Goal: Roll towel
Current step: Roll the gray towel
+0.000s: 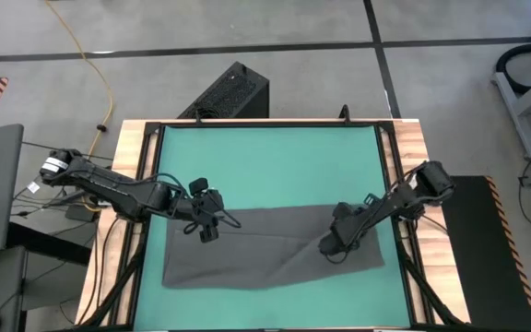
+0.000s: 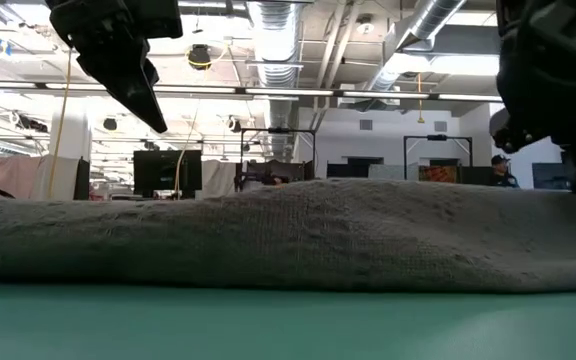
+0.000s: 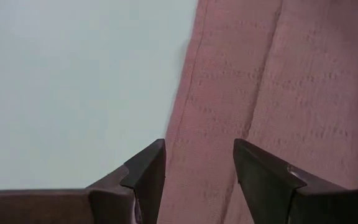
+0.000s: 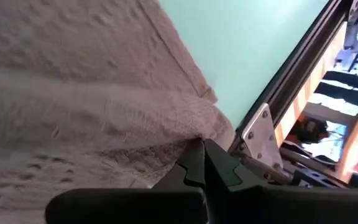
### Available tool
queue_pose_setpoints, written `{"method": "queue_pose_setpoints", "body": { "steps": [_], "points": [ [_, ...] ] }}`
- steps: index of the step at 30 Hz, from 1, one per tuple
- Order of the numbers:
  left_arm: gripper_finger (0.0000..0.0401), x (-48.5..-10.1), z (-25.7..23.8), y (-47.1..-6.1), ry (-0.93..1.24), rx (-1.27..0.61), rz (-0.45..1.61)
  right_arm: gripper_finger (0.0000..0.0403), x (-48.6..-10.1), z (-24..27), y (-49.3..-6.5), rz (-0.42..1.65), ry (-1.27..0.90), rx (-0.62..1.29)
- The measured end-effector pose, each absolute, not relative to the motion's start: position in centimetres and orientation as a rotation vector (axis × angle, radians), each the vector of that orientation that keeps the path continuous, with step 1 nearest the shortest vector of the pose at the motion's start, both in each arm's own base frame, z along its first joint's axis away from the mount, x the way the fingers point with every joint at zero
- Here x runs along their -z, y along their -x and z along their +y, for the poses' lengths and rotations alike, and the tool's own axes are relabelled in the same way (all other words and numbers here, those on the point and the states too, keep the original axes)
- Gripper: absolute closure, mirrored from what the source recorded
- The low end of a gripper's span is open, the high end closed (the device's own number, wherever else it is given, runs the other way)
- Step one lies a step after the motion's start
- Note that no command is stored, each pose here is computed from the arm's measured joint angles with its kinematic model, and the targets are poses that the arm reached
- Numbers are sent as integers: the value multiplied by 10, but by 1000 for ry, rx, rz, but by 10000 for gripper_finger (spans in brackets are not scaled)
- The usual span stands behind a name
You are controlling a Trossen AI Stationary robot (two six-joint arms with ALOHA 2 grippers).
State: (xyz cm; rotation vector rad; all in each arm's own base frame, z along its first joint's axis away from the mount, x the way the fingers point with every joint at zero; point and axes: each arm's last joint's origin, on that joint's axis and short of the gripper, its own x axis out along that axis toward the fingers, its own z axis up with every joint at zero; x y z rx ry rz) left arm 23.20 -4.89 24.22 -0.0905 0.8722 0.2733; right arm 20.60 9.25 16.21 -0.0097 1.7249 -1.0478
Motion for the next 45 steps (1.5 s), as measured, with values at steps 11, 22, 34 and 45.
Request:
{"method": "queue_pose_setpoints", "body": {
  "steps": [11, 22, 34, 45],
  "points": [
    [223, -242, -49, -232, 108, -278, 871, 390, -133, 76, -188, 1799, 2, 1075],
    [223, -242, -54, -232, 181, -213, 887, 308, -132, 74, -187, 1774, 7, 1109],
    [223, -237, -66, -216, 199, 57, 1027, 190, -130, 74, -189, 1743, 34, 1077],
    [223, -177, -56, -196, 193, -13, 1221, 200, -130, 75, -190, 1733, 26, 1065]
  ]
}}
